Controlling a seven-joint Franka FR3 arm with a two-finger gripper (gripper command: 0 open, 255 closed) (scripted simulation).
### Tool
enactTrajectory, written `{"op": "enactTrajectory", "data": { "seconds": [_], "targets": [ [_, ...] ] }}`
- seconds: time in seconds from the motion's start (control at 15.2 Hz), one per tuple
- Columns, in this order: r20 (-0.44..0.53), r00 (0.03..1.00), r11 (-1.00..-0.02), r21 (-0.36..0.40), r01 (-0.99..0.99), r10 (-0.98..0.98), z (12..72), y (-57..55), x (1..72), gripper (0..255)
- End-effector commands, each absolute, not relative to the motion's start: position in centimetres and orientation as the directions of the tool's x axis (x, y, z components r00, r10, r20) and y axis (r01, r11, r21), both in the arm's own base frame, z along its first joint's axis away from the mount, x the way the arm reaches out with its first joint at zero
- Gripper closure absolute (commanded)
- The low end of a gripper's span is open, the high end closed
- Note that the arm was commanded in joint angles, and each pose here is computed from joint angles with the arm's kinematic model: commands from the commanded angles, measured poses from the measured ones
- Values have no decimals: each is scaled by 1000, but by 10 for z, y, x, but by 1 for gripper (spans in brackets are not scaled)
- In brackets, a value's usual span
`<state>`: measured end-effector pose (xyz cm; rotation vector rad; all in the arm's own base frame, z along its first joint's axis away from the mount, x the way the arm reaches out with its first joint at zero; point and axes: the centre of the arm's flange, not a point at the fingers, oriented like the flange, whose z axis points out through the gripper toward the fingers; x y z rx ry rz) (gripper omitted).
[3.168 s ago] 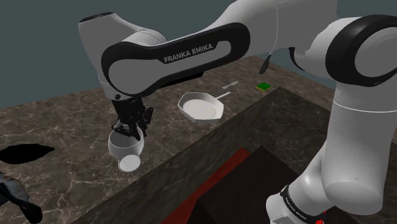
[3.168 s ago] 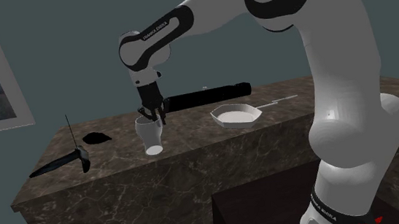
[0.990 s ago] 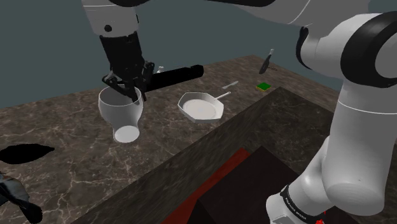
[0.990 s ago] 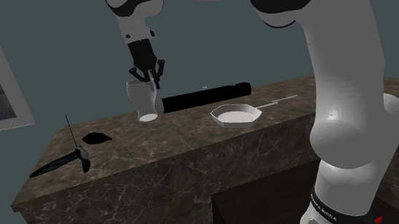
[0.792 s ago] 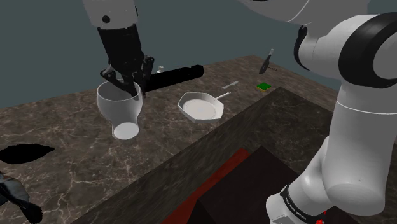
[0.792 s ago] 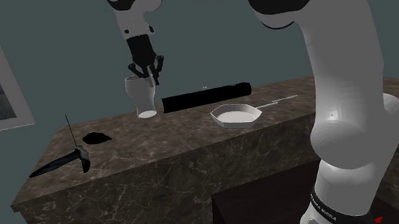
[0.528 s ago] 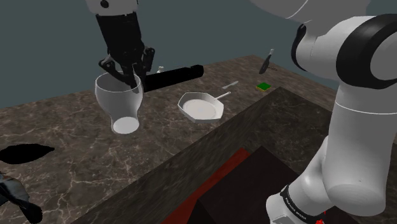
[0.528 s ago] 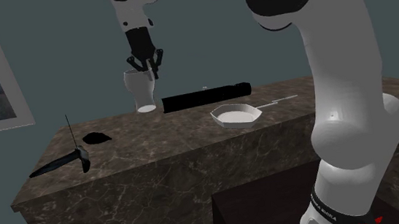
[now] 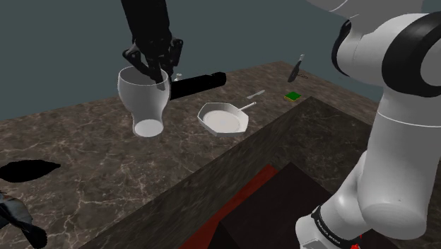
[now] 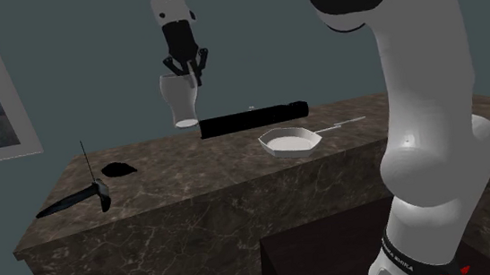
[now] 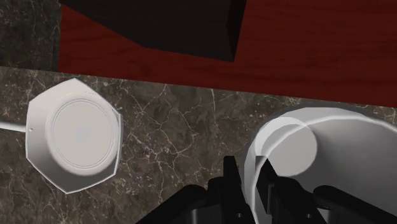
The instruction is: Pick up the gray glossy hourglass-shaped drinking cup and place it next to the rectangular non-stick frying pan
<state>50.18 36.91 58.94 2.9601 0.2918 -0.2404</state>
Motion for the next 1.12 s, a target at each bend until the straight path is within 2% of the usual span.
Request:
{"op": "enactTrajectory", "data": {
  "seconds": [0.0, 1.06],
  "targets": [
    [-174, 968, -969, 140, 206, 180, 590, 343, 504, 255],
    [-174, 968, -969, 140, 206, 180, 590, 132, 515, 255]
  ]
}}
